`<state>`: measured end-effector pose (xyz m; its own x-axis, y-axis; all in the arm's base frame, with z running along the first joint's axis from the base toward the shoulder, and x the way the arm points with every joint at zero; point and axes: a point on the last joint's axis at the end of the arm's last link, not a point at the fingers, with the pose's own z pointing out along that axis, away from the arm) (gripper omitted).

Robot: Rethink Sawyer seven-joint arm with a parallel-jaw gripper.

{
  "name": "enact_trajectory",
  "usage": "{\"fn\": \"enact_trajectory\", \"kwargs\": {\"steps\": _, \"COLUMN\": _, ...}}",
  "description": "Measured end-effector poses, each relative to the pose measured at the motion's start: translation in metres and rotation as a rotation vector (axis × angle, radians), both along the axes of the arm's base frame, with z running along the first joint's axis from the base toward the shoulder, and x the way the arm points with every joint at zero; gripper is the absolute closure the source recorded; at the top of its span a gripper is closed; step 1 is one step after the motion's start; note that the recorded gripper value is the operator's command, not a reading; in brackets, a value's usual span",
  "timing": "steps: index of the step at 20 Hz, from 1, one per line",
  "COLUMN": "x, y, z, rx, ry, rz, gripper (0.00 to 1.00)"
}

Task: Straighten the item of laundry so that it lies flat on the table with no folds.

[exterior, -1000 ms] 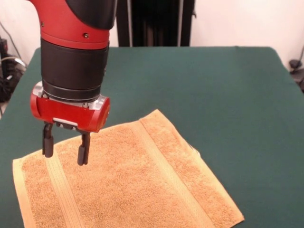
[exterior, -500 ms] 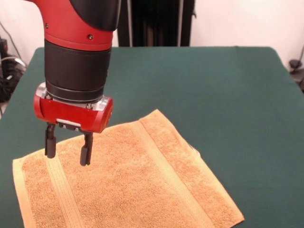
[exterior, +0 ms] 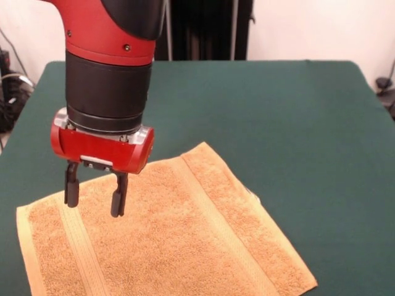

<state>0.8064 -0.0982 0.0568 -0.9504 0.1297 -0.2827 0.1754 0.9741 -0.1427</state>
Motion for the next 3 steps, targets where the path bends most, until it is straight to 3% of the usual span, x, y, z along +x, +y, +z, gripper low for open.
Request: {"fn": "enact_trajectory", "kwargs": {"steps": 3, "x": 0.0019, "y": 0.0003, "z": 0.0016, "rx": -0.001, "ry": -0.005, "rz": 0.001, "gripper": 0.00}}
